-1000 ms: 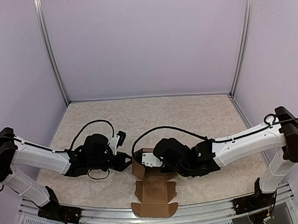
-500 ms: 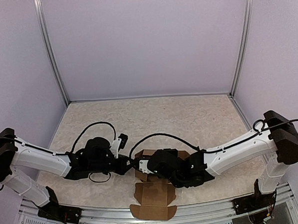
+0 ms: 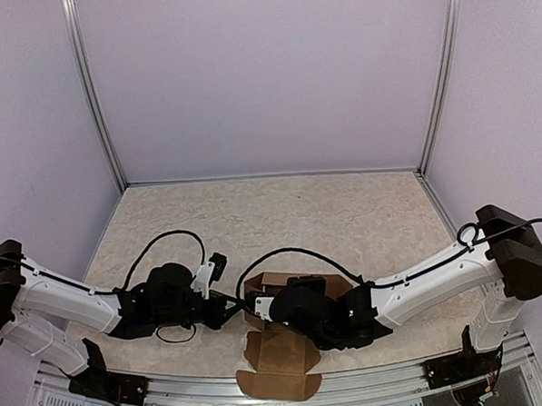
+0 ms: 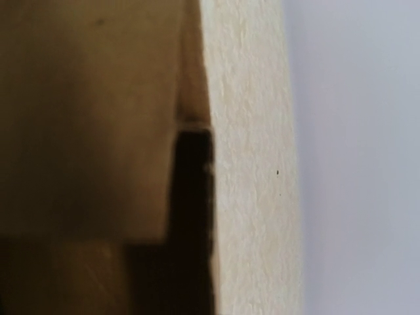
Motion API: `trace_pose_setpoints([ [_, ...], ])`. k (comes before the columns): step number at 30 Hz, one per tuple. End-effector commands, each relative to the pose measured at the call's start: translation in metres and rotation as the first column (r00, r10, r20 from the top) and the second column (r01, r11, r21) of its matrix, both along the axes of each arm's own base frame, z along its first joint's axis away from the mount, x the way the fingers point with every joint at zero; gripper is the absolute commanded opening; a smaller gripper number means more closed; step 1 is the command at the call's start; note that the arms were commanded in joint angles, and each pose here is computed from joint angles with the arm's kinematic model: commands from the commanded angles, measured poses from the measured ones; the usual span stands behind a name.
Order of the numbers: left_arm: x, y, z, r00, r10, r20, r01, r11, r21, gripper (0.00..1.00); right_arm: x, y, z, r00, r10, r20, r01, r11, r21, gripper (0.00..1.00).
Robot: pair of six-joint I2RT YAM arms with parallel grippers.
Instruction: Fold the paper box
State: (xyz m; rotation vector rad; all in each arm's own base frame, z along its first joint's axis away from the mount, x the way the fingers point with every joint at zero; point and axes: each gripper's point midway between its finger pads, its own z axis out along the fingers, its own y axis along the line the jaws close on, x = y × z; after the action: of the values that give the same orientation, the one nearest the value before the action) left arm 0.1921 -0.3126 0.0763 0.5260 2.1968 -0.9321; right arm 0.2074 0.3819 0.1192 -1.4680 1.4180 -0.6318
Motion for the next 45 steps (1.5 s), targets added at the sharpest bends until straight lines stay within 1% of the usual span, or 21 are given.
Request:
trace_pose_setpoints([
  [1, 0.0, 0.001, 0.01, 0.999, 0.008, 0.049, -0.006, 0.999, -0.042, 0.0, -0.006, -0.001, -0.004, 1.0, 0.0, 0.0, 0.0, 1.0, 0.008, 0.0],
  [7, -0.003, -0.002, 0.017, 0.996, -0.025, 0.086, 0.031, 0.997, -0.067, 0.0, -0.01, -0.002, -0.004, 1.0, 0.007, -0.017, -0.007, 1.0, 0.018, 0.0],
  [10, -0.002, -0.005, 0.015, 0.994, -0.039, 0.098, 0.045, 0.998, -0.054, 0.0, -0.01, -0.001, -0.003, 1.0, 0.009, -0.019, -0.009, 1.0, 0.02, 0.0],
  [15, 0.0, -0.006, 0.008, 0.995, -0.047, 0.093, 0.049, 0.999, -0.017, 0.05, -0.012, 0.0, -0.002, 1.0, 0.015, -0.026, -0.014, 1.0, 0.028, 0.0],
  [19, 0.001, 0.001, 0.009, 0.995, -0.026, 0.1, 0.026, 1.0, 0.006, 0.09, -0.014, -0.001, 0.0, 0.999, 0.018, -0.038, -0.016, 0.999, 0.043, 0.0],
  [22, 0.0, 0.009, 0.013, 0.994, -0.017, 0.112, 0.015, 1.0, 0.02, 0.16, -0.016, -0.002, 0.0, 0.998, 0.027, -0.053, -0.024, 0.998, 0.056, 0.0],
  [24, 0.001, 0.015, 0.018, 0.991, 0.003, 0.13, -0.007, 1.0, 0.026, 0.23, -0.017, -0.003, -0.001, 0.998, 0.031, -0.056, -0.028, 0.998, 0.056, 0.0],
  [25, 0.001, 0.018, 0.021, 0.991, 0.008, 0.137, -0.011, 1.0, 0.025, 0.27, -0.017, -0.004, -0.002, 0.998, 0.031, -0.059, -0.028, 0.998, 0.056, 0.0],
  [29, -0.001, 0.029, 0.028, 0.986, 0.023, 0.167, -0.026, 0.999, 0.021, 0.52, -0.018, -0.005, -0.002, 0.997, 0.035, -0.062, -0.032, 0.998, 0.056, 0.0],
  [31, -0.001, 0.032, 0.032, 0.982, 0.027, 0.184, -0.03, 0.999, 0.014, 0.6, -0.019, -0.005, 0.0, 0.997, 0.042, -0.066, -0.038, 0.997, 0.062, 0.0],
  [33, -0.002, 0.035, 0.032, 0.979, 0.029, 0.201, -0.031, 1.0, 0.006, 0.64, -0.02, -0.005, 0.001, 0.996, 0.052, -0.07, -0.048, 0.997, 0.064, 0.0],
  [35, -0.001, 0.037, 0.034, 0.977, 0.033, 0.211, -0.03, 0.999, -0.019, 0.65, -0.02, -0.005, 0.005, 0.996, 0.06, -0.071, -0.055, 0.996, 0.07, 0.0],
  [36, -0.001, 0.038, 0.034, 0.977, 0.032, 0.21, -0.025, 0.999, -0.036, 0.66, -0.021, -0.007, 0.003, 0.995, 0.063, -0.075, -0.06, 0.997, 0.05, 0.0],
  [39, 0.001, 0.04, 0.036, 0.978, 0.038, 0.204, -0.022, 0.996, -0.081, 0.66, -0.023, -0.007, 0.006, 0.993, 0.08, -0.082, -0.077, 0.996, 0.048, 0.0],
  [45, -0.002, 0.035, 0.045, 0.98, -0.013, 0.2, 0.047, 0.985, -0.168, 0.67, -0.027, -0.009, 0.014, 0.989, 0.122, -0.083, -0.118, 0.992, 0.051, 0.0],
])
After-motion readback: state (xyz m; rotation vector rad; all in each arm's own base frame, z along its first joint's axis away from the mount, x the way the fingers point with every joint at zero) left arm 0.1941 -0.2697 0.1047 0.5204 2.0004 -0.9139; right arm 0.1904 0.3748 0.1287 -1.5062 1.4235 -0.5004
